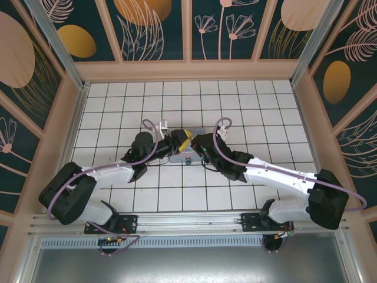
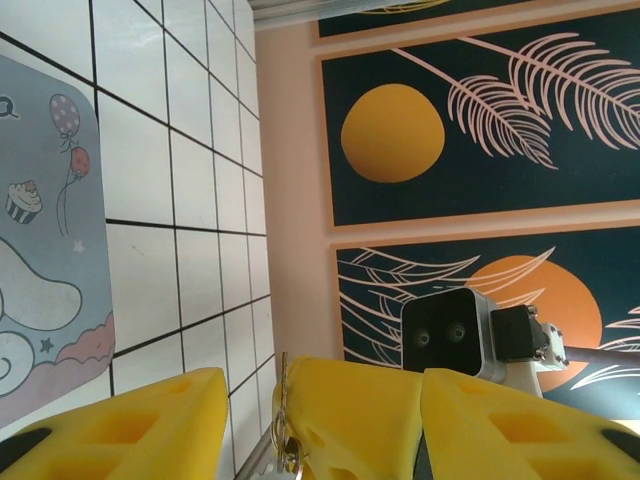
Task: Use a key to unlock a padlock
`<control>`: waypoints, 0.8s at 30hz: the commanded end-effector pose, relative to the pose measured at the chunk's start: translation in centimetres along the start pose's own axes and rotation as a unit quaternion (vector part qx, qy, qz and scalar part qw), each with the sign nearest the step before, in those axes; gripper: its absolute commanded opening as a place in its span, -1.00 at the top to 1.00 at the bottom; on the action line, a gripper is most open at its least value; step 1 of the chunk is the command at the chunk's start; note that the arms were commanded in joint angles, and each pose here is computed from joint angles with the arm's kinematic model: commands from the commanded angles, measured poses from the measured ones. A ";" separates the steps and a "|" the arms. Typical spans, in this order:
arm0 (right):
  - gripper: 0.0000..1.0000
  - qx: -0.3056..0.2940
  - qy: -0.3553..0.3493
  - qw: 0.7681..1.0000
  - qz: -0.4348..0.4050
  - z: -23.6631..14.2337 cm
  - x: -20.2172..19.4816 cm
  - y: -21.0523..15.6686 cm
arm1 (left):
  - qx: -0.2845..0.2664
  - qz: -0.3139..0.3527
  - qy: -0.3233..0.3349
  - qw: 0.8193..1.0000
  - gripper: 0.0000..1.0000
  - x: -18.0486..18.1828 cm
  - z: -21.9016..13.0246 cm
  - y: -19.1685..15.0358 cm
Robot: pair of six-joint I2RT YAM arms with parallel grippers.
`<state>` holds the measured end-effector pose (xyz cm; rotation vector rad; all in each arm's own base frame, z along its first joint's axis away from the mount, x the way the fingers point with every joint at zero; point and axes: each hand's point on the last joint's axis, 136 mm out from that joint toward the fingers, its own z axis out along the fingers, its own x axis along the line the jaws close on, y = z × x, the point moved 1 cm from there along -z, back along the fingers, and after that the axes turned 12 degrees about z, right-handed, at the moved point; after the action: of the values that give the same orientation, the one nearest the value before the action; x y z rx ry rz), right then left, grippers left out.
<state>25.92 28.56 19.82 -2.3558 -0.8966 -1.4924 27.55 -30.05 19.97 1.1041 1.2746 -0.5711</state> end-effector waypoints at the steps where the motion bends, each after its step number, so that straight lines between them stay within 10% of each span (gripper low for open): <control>1: 1.00 0.005 0.026 1.000 -0.011 -0.5 0.8 0.3 | -0.014 0.005 -0.019 1.000 -0.10 -0.8 -0.3 0.3; 24: 1.00 0.101 0.173 0.968 -0.152 -6.7 -0.4 1.9 | 0.060 0.140 -0.028 0.988 -0.16 -3.3 0.2 -0.9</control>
<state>22.34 22.86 22.40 -1.8925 -1.2636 -1.7400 26.52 -30.36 21.63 1.2810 1.1223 -0.4519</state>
